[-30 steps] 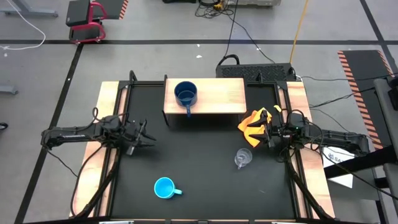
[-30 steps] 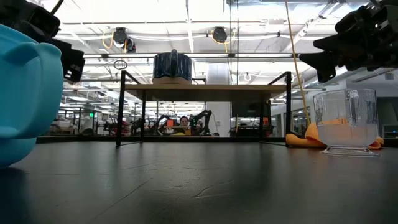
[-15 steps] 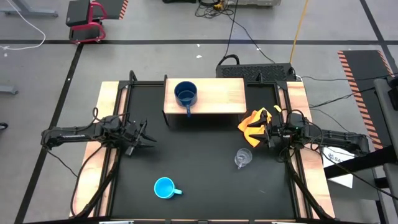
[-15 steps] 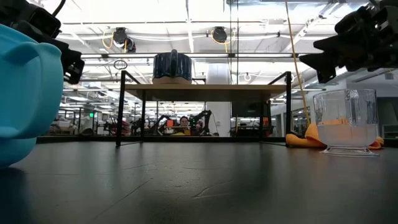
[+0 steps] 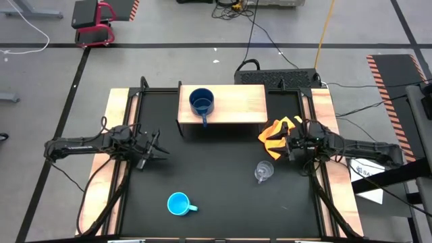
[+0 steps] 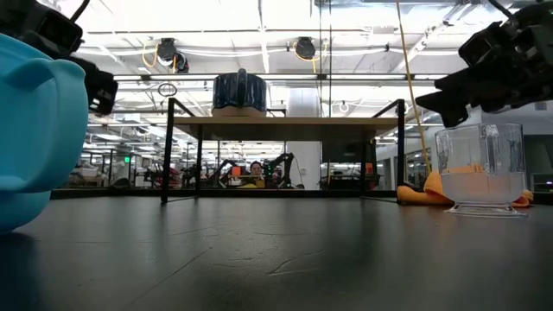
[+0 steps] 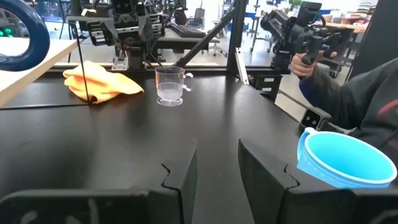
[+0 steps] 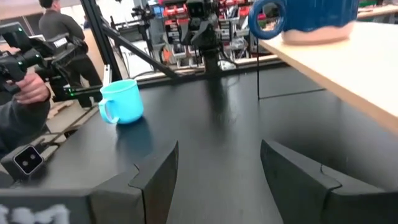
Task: Stack small to large cups/mugs on shelf
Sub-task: Put the blue mug on the shelf
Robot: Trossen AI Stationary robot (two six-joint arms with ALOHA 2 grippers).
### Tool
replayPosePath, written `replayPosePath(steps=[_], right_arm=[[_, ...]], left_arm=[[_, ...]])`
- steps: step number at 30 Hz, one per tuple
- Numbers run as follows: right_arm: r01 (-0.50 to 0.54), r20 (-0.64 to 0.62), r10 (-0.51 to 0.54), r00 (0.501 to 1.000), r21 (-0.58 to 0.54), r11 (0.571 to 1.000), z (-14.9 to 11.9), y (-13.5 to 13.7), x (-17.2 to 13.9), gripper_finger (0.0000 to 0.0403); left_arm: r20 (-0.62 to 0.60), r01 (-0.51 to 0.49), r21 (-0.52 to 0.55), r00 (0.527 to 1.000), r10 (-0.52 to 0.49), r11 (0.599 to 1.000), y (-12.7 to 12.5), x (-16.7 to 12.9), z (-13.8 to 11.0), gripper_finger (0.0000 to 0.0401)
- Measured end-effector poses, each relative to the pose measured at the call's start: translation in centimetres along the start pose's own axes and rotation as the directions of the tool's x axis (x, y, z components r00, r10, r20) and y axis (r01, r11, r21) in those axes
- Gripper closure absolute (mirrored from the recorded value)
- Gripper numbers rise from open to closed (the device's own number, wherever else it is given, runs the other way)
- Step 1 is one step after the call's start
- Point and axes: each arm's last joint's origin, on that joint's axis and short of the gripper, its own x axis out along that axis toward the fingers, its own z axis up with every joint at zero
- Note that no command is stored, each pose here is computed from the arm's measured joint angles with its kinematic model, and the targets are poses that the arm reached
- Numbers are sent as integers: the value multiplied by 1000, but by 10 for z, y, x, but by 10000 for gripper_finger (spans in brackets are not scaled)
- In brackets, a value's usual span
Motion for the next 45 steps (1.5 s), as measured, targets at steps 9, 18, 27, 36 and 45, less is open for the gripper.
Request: replayPosePath(steps=[9,18,27,36,45], right_arm=[[4,-35,-5,999,-19,1000,-3,-1,3,201],[4,-41,-6,999,-29,1000,-3,-1,3,368],[-51,-50,50,998,-29,998,-4,0,3,400],[-51,-50,50,998,-26,998,-4,0,3,395],[-50,-51,50,997,-3,999,-4,0,3,394]], left_arm=[[-55,-8,12,998,8,1000,2,4,-5,284],[-142,24,0,990,-24,1000,2,11,-12,390],[-35,70,33,997,-69,997,-3,15,-1,395],[-40,81,1,996,-81,997,-6,15,-1,391],[-43,108,-2,993,-108,994,-10,16,-1,391]])
